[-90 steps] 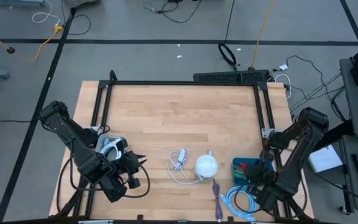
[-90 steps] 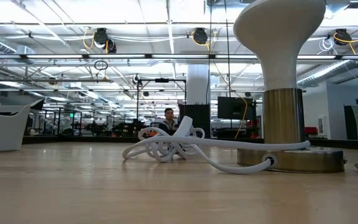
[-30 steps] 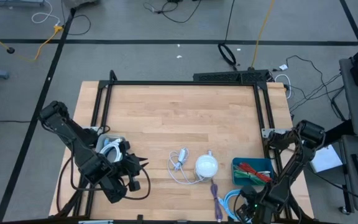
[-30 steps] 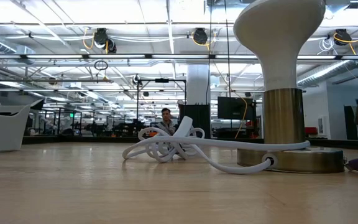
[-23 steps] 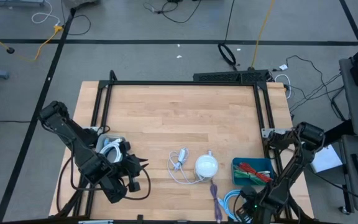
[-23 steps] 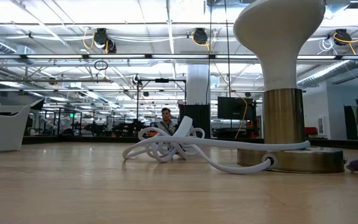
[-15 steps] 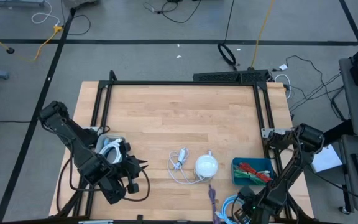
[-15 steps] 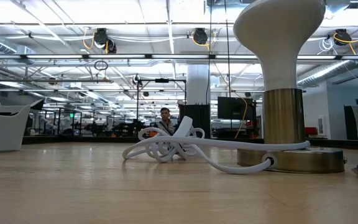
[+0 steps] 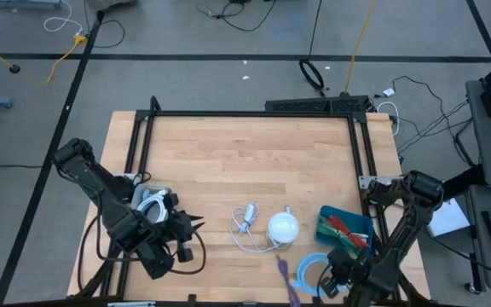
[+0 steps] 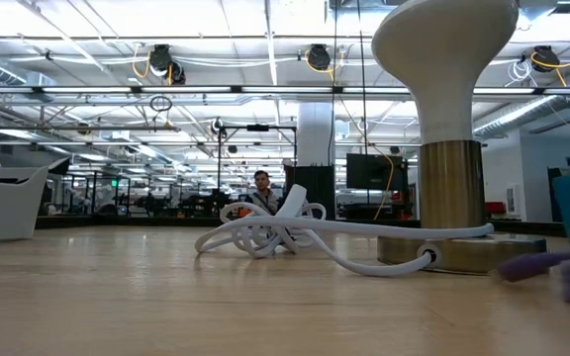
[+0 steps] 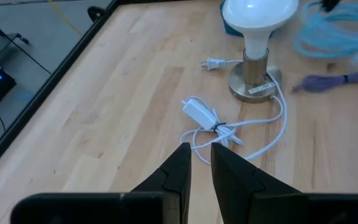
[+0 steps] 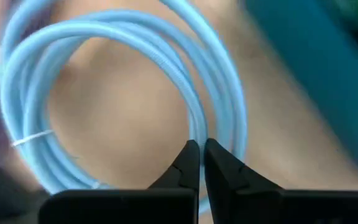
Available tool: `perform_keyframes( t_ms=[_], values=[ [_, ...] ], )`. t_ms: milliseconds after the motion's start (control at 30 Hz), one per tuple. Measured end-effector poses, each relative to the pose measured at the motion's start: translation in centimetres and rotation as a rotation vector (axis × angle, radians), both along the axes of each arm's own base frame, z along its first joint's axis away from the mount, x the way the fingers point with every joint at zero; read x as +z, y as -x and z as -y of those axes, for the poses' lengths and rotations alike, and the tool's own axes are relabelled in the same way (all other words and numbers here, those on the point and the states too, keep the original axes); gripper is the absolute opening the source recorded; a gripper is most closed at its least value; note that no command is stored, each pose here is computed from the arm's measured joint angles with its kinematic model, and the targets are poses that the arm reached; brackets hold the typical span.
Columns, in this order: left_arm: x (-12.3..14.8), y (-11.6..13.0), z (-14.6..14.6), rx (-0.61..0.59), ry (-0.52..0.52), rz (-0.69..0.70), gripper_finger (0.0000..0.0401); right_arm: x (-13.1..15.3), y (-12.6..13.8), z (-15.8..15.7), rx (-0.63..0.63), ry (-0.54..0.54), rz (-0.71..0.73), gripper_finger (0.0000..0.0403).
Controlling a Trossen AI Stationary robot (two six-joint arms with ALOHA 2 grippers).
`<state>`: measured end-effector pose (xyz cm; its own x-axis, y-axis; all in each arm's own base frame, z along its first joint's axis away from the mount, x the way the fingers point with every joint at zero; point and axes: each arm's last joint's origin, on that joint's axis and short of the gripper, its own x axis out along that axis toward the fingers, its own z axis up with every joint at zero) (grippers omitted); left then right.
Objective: Pick & Place USB Port
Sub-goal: Put the light blue HDMI cable into the gray bin
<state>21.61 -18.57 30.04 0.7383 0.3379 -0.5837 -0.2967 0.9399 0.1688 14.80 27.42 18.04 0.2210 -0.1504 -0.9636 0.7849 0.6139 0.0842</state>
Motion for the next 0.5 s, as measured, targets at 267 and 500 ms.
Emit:
perform_keyframes(
  t_ms=[267,500],
  values=[
    [-1.8,-0.6,-1.2,0.054,-0.021,-0.027,0.0067,4.3,-1.5,-1.9,0.085,-0.033,0.153,0.0001],
    [-4.3,-2.0,-3.9,0.188,-0.033,-0.011,0.0067,9.5,-3.0,-2.8,0.205,0.060,0.405,0.0001]
  ],
)
